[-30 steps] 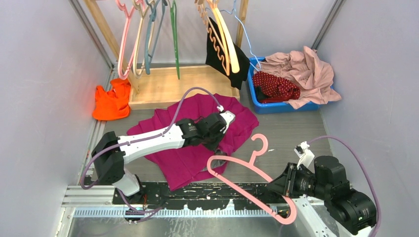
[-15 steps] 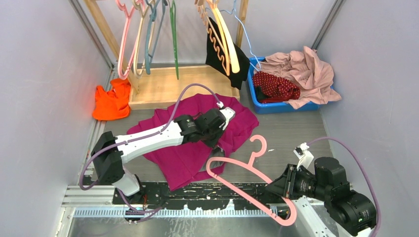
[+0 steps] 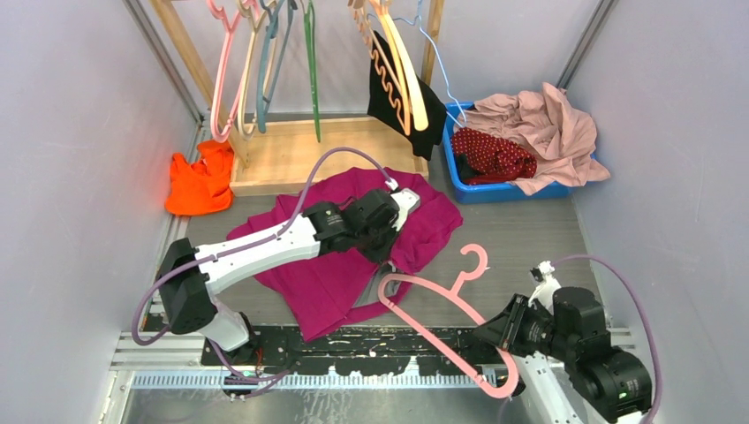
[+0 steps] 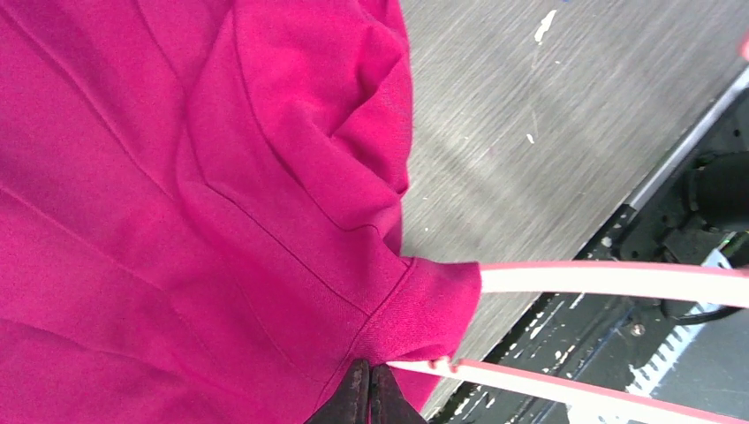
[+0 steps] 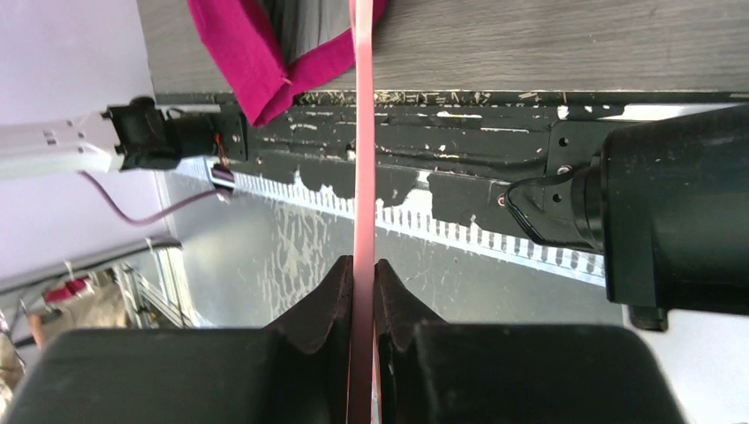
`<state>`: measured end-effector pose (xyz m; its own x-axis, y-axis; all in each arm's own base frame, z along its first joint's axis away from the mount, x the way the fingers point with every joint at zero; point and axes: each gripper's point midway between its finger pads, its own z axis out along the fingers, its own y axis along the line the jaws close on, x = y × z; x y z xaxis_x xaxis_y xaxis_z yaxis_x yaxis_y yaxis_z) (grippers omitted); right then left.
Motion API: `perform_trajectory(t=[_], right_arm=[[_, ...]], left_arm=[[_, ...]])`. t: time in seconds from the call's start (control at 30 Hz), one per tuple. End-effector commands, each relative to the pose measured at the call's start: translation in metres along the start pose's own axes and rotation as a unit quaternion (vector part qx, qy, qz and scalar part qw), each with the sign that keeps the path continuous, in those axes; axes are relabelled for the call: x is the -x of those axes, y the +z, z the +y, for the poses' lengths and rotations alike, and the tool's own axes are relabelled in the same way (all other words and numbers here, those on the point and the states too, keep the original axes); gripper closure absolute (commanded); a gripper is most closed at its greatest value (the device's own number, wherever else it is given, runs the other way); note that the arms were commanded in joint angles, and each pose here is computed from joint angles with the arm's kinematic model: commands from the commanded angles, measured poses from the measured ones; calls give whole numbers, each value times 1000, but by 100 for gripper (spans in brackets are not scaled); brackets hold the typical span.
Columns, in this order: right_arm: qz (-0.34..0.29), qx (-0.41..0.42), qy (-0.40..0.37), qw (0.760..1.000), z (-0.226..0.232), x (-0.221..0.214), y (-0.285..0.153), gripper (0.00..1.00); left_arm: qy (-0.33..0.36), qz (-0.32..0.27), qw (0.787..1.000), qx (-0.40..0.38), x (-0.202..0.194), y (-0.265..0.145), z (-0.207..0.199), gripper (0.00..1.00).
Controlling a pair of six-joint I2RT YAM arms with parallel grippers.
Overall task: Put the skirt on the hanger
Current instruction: Hang the skirt on the hanger.
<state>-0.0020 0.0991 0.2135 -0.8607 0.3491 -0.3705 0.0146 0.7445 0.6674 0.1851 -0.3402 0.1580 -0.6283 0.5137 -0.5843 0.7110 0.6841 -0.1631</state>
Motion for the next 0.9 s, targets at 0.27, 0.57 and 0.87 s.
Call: perform_trajectory(t=[0.27, 0.57, 0.87], right_arm=[[-113, 92, 101, 984, 24, 9, 24, 99], [-104, 134, 93, 981, 56, -13, 20, 99], [-143, 111, 149, 972, 45, 14, 39, 99]], left_arm=[[-9, -4, 996, -91, 13, 2, -42, 100], [-10, -9, 994, -105, 16, 3, -51, 100], [1, -24, 991, -129, 43, -7, -70, 100]])
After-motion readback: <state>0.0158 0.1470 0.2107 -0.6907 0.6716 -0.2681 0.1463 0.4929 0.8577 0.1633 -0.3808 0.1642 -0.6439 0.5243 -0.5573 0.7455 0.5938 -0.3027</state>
